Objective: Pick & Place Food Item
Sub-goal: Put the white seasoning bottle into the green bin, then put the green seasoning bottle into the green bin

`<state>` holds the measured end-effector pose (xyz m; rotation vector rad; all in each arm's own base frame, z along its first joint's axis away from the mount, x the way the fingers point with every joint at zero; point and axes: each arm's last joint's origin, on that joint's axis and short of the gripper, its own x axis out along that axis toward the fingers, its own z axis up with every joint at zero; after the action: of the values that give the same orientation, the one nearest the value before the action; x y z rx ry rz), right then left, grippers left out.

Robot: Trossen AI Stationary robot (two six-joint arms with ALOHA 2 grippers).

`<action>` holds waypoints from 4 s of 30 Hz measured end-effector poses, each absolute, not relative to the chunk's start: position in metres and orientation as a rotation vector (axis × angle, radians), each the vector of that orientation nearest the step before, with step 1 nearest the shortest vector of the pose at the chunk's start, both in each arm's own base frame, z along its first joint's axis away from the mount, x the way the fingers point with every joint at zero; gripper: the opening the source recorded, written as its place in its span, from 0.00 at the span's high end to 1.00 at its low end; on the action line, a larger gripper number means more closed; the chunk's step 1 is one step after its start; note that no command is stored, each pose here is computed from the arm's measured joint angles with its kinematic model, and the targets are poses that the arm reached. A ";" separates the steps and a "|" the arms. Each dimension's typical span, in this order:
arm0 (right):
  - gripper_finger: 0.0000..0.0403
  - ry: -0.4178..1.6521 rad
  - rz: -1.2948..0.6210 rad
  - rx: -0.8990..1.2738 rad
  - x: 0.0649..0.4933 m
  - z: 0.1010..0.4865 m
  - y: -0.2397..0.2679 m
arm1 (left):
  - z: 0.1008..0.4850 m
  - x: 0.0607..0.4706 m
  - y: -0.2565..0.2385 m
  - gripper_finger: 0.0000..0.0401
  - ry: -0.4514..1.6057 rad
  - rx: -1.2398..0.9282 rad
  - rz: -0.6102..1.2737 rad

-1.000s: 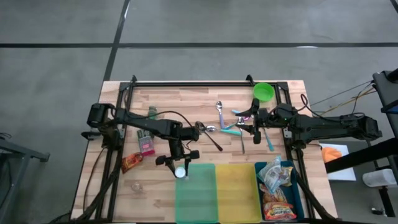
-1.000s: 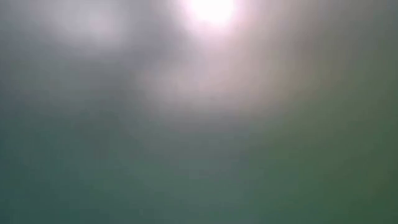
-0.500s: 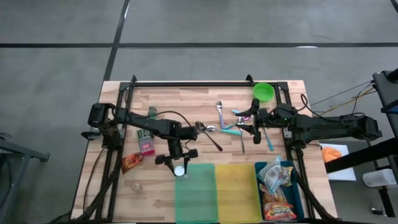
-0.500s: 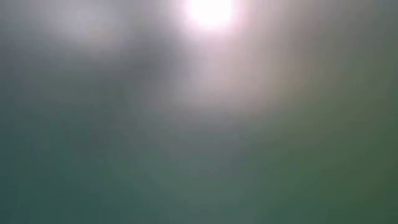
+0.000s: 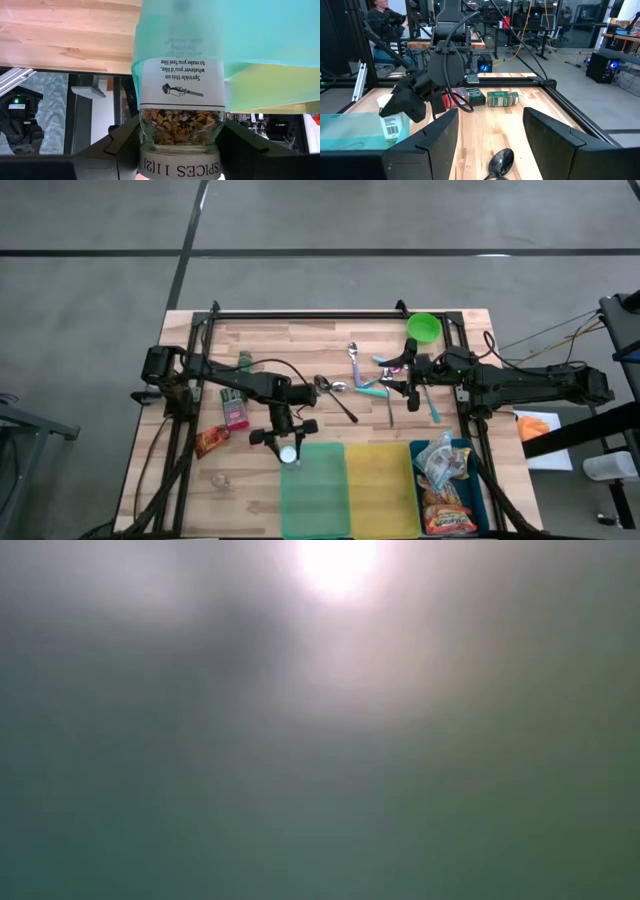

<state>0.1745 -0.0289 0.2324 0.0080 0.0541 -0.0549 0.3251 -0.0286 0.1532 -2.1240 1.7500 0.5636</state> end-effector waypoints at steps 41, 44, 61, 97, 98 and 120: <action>0.45 0.054 -0.055 0.008 0.174 0.232 -0.029 | 0.181 0.327 -0.032 0.17 1.737 -2.138 0.441; 0.45 0.055 -0.056 0.008 0.174 0.232 -0.029 | 0.200 0.321 -0.034 0.17 1.675 -2.128 0.493; 0.45 0.055 -0.055 0.008 0.174 0.232 -0.029 | 0.270 0.235 -0.016 0.17 1.182 -1.721 0.987; 0.45 0.055 -0.056 0.008 0.174 0.232 -0.029 | 0.217 0.175 0.183 0.18 1.222 -1.331 1.090; 0.45 0.055 -0.055 0.008 0.174 0.232 -0.029 | 0.214 0.178 0.189 0.18 1.253 -1.325 1.080; 0.45 0.055 -0.055 0.008 0.174 0.232 -0.029 | 0.159 0.192 0.282 0.18 1.623 -1.410 0.949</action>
<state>0.1745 -0.0289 0.2323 0.0081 0.0546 -0.0550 0.1920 0.2815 0.1593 -1.4095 1.6231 0.9486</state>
